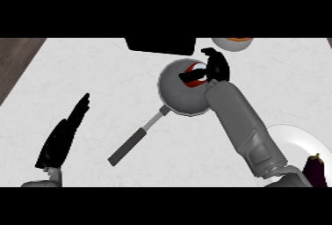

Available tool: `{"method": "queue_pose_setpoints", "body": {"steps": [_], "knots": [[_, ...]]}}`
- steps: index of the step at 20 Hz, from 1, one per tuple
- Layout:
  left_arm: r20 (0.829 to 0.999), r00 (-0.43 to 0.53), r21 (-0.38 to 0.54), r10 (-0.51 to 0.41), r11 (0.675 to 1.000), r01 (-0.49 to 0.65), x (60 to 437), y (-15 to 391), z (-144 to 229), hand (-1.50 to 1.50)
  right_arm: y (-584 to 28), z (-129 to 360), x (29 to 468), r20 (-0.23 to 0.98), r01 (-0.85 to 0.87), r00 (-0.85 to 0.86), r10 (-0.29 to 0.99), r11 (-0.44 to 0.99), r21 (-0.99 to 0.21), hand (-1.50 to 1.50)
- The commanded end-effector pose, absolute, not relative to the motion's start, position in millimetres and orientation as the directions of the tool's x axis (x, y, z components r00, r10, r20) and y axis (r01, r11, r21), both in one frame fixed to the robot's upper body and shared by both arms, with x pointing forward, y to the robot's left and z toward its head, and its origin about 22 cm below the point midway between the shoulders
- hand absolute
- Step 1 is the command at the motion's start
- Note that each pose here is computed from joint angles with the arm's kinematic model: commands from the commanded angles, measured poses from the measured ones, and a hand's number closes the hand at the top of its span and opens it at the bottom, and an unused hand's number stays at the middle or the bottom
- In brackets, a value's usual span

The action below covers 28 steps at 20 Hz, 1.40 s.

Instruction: Pick the can from the plate and place it in the pan

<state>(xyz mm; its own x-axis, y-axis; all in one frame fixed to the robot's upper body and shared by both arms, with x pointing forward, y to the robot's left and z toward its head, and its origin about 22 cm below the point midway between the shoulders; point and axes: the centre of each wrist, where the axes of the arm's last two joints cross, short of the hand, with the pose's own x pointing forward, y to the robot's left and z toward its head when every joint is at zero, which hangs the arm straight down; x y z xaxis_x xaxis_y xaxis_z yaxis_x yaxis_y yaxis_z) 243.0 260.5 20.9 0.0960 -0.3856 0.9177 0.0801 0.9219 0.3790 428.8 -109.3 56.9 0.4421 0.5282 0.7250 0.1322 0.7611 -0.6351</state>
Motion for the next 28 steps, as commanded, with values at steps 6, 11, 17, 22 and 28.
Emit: {"method": "queue_pose_setpoints", "body": {"steps": [6,11,17,22,28], "knots": [[0.918,0.099,0.378,-0.384,0.923,0.069,247,265,22,0.0,-109,71,436,0.907,0.475,0.209,0.367,0.772,-0.422,-1.5],[0.919,0.122,0.374,-0.375,0.927,0.036,237,261,14,0.0,-124,54,432,0.943,0.632,0.207,0.259,0.701,-0.332,-1.5],[0.914,0.16,0.375,-0.372,0.927,0.01,231,280,0,0.0,-161,53,432,0.975,0.732,0.148,0.167,0.644,-0.221,-1.5],[0.912,0.166,0.383,-0.376,0.923,-0.017,215,295,15,0.0,-188,-1,383,0.959,0.709,0.122,0.257,0.653,-0.265,-1.5],[0.907,0.186,0.393,-0.378,0.918,-0.048,221,320,12,0.0,-261,-3,337,0.944,0.704,0.126,0.306,0.642,-0.302,-1.5]]}}
